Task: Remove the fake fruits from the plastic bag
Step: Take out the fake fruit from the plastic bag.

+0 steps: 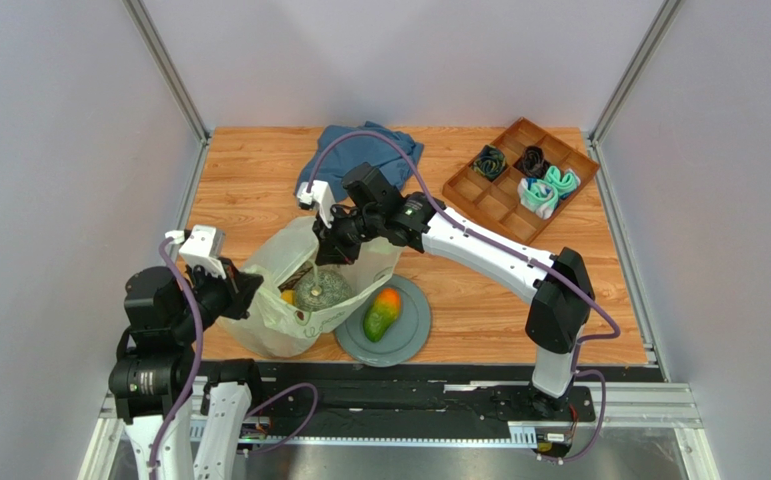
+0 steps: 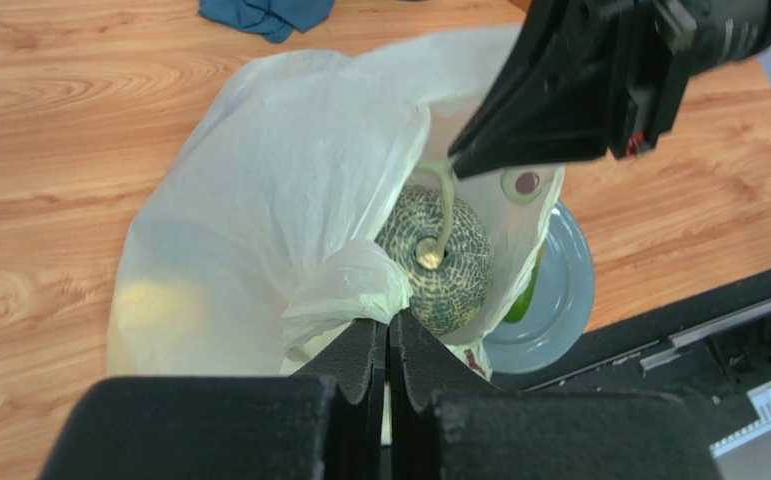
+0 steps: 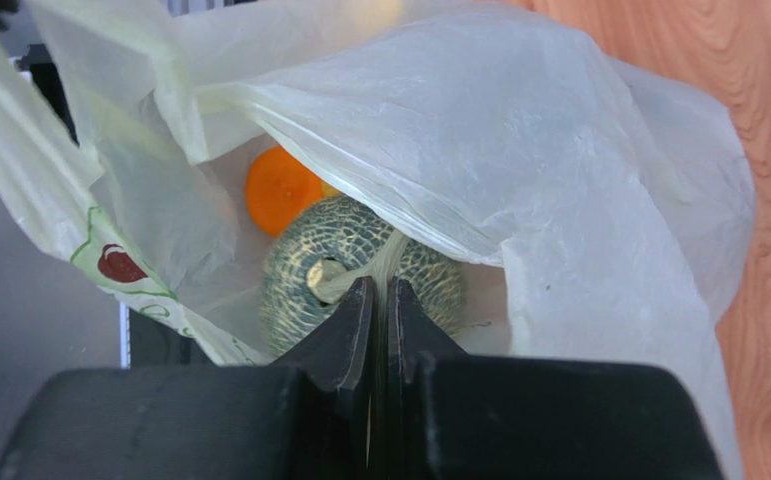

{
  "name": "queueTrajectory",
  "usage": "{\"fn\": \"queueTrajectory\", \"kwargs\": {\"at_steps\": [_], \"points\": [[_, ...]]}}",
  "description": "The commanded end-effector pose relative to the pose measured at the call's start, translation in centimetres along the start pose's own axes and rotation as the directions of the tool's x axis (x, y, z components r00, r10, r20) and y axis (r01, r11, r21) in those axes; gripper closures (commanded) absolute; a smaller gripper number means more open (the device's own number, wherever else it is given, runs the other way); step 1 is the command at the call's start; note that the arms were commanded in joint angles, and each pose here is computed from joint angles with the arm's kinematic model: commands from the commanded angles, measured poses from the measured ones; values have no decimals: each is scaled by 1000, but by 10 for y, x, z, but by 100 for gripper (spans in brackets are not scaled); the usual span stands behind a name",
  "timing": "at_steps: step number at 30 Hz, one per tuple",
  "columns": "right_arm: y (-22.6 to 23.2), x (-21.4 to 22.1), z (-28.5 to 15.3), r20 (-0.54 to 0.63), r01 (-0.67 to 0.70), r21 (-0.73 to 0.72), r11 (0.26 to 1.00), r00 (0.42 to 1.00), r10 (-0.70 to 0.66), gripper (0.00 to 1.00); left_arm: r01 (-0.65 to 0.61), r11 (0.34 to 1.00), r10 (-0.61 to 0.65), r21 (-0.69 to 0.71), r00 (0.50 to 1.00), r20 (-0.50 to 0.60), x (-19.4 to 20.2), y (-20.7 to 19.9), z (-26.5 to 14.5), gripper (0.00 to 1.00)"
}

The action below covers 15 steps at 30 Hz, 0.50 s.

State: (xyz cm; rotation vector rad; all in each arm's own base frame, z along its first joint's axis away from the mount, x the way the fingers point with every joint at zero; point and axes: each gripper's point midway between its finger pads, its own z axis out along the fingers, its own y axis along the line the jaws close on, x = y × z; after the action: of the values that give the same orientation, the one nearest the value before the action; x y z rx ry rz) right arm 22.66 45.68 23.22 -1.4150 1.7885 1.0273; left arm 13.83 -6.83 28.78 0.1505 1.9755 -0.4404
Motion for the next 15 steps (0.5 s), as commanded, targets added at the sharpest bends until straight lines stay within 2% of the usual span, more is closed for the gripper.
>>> {"fn": "queueTrajectory", "kwargs": {"at_steps": [1, 8, 11, 15], "points": [[16, -5, -13, 11, 19, -75, 997, 1000, -18, 100, 49, 998, -52, 39, 996, 69, -19, -3, 13, 100], [52, -57, -68, 117, 115, -134, 984, 988, -99, 100, 100, 992, -106, 80, 992, 68, -26, -1, 34, 100], [57, -70, -90, 148, 131, -135, 982, 983, -111, 100, 104, 989, -117, 105, 984, 131, -51, 4, 53, 100], [63, -97, -120, 224, 172, -101, 980, 964, -146, 100, 143, 984, -155, 110, 982, 110, -72, 17, 83, 100]]}}
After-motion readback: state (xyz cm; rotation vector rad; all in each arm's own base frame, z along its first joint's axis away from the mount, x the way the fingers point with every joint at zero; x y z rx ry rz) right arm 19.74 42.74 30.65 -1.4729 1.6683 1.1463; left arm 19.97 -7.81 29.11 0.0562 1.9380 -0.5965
